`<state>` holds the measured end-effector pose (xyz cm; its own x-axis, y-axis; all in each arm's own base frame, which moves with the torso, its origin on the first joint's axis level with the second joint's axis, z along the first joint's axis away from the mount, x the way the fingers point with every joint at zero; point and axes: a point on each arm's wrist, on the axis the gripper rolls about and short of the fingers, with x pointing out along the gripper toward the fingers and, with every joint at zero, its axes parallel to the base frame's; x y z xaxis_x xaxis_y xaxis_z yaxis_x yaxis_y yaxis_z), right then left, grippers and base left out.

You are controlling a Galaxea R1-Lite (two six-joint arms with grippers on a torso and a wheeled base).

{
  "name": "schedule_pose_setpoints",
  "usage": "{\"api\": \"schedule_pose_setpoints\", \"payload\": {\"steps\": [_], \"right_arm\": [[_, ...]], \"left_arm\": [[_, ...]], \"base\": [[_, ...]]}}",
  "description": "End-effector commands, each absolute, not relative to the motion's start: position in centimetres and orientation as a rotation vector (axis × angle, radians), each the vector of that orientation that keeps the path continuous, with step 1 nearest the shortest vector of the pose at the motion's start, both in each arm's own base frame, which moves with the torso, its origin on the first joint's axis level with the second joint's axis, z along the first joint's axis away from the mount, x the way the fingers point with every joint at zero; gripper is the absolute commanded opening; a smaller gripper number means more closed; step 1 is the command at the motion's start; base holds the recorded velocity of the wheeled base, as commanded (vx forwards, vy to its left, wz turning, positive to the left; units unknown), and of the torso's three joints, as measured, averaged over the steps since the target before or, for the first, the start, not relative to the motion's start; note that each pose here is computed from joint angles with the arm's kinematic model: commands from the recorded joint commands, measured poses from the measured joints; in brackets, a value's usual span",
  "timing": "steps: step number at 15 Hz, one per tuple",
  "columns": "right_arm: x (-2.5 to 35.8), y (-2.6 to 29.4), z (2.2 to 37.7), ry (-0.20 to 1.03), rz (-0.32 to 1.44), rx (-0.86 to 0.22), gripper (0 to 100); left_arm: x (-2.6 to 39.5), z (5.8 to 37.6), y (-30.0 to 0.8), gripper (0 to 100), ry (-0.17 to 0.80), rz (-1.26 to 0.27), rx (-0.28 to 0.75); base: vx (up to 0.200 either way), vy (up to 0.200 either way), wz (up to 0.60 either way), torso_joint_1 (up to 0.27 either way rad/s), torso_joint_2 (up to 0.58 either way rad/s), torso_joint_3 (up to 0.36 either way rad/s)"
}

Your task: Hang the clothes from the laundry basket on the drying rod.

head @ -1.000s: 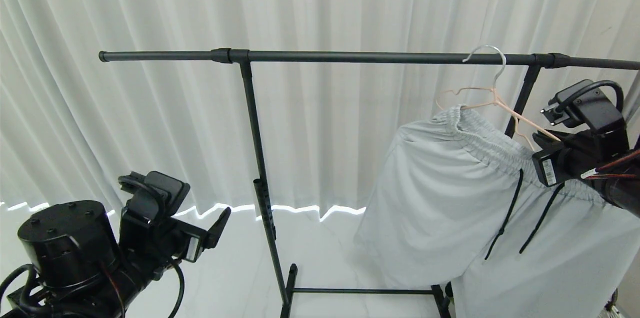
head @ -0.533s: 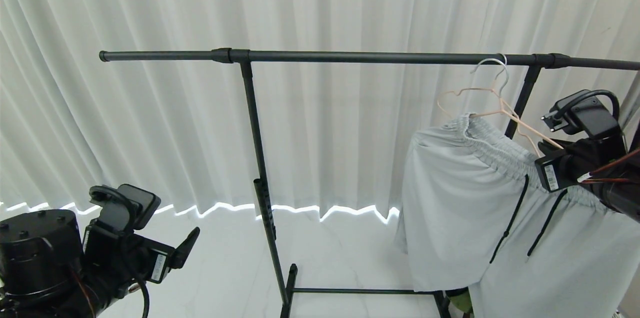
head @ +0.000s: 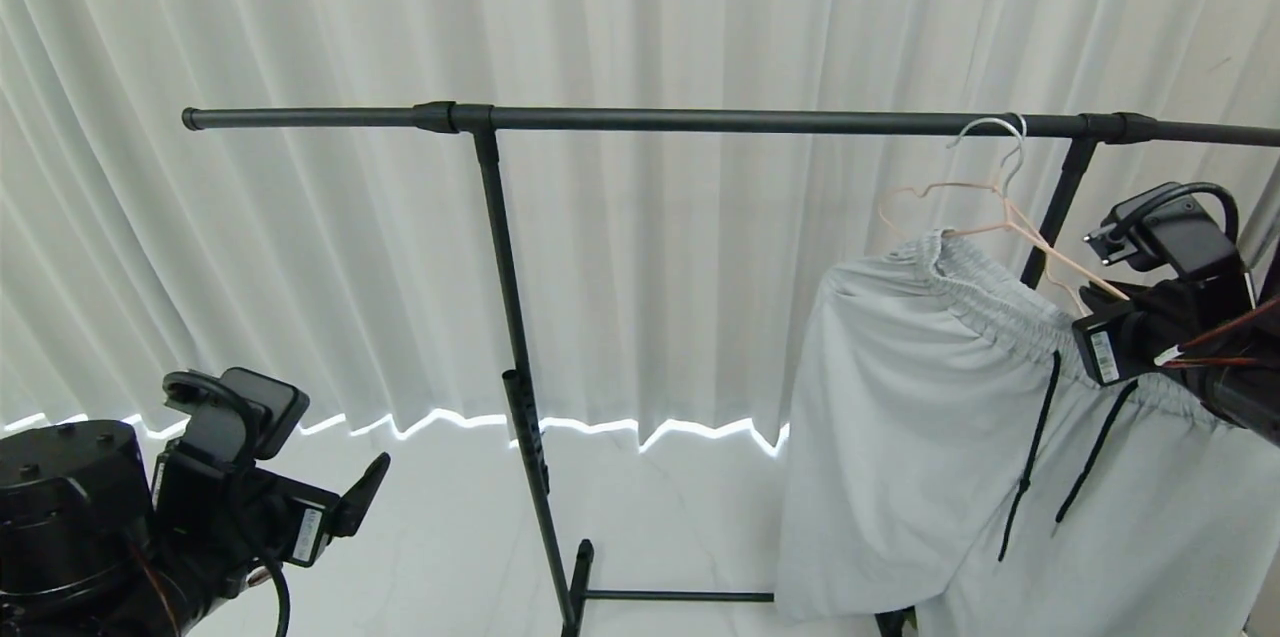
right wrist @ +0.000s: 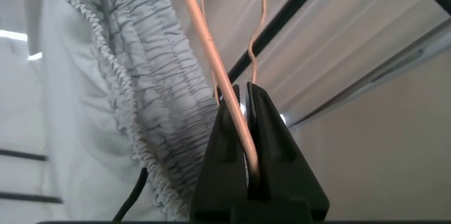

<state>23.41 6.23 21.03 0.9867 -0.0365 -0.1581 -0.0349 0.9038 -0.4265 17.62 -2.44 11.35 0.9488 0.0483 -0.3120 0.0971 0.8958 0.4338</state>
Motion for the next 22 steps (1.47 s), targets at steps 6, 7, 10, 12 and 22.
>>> {"api": "schedule_pose_setpoints", "payload": {"steps": [6,7,10,12,22], "right_arm": [[23.5,6.3,20.9,0.168,0.001,-0.445,0],[23.5,6.3,21.0,0.167,0.0,-0.443,0],[24.0,6.4,21.2,0.16,-0.002,-0.438,0],[25.0,6.9,21.4,0.152,0.003,-0.417,0],[28.9,11.1,20.4,0.166,0.083,-0.357,0]], "left_arm": [[17.4,11.1,-2.6,100,0.332,-0.041,0.468],[17.4,11.1,-2.6,100,0.331,-0.045,0.469],[17.4,11.1,-2.6,100,0.331,-0.045,0.469],[17.4,11.1,-2.6,100,0.331,-0.045,0.469],[15.2,12.2,-3.5,100,0.236,-0.103,0.467]], "base": [[0.133,0.0,0.0,0.004,0.0,0.002],[0.0,0.0,0.0,0.0,0.0,0.0],[0.0,0.0,0.0,0.0,0.0,0.0],[0.0,0.0,0.0,0.0,0.0,0.0],[0.0,0.0,0.0,0.0,0.0,0.0]]}}
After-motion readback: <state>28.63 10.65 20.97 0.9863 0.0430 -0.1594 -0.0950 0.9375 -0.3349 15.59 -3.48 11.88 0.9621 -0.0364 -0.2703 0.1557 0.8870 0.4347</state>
